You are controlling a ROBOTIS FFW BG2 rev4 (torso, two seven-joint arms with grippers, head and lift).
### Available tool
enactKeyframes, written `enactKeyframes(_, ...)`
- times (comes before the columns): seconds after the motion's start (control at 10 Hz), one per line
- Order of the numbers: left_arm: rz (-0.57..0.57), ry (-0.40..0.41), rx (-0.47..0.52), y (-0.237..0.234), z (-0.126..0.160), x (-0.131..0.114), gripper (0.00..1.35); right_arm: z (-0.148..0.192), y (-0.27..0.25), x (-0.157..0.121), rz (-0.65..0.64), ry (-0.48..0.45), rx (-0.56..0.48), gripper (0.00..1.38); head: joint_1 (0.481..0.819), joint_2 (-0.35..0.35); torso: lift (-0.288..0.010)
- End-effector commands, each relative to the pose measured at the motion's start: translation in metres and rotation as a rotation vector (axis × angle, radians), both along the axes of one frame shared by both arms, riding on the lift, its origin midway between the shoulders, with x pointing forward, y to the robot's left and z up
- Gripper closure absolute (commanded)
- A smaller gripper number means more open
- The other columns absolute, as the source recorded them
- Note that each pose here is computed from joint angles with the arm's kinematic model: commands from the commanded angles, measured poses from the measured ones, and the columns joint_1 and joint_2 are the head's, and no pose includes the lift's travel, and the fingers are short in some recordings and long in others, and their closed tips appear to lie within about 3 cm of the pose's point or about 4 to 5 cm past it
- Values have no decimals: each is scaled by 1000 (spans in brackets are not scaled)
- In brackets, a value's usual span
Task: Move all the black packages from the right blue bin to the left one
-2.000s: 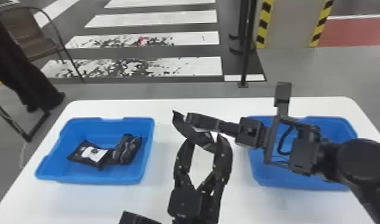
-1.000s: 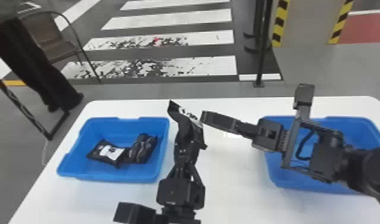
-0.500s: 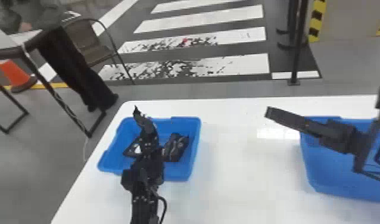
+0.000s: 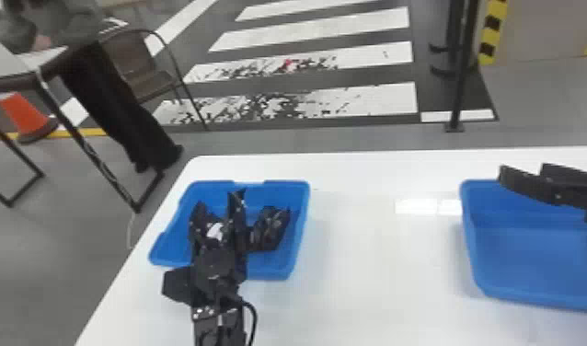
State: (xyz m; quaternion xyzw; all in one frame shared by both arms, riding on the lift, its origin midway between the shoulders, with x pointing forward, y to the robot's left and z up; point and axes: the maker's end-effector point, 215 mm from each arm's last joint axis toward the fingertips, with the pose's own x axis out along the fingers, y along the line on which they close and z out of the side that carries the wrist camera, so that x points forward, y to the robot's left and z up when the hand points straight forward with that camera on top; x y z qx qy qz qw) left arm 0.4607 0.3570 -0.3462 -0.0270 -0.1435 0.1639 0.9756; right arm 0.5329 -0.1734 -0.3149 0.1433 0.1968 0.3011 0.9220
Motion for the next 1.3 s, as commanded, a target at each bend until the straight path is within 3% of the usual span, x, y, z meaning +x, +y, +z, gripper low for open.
enactKeyframes(0.0, -45, -45, -6, -23, 25, -3, 148, 1, -54, -14, -137, -7, -209, 199, 695, 209, -154)
enactKeyframes(0.2, -85, -4, 7, -19, 47, -7, 147, -18, -106, -43, -280, 82, -393, 194, 695, 119, -154)
enactKeyframes(0.4, -197, 173, 37, -17, 42, 6, 147, -49, -139, -67, -358, 229, -487, 191, 695, 55, -154)
enactKeyframes(0.5, -241, 221, 34, -23, 37, 9, 147, -59, -155, -65, -392, 278, -513, 190, 695, 35, -154)
enactKeyframes(0.9, -295, 226, 11, -51, 29, 7, 154, -104, -156, -42, -358, 400, -481, 182, 695, -13, -154)
enactKeyframes(1.2, -311, 217, 18, -62, 32, 7, 154, -128, -150, -53, -343, 484, -491, 182, 695, -31, -154)
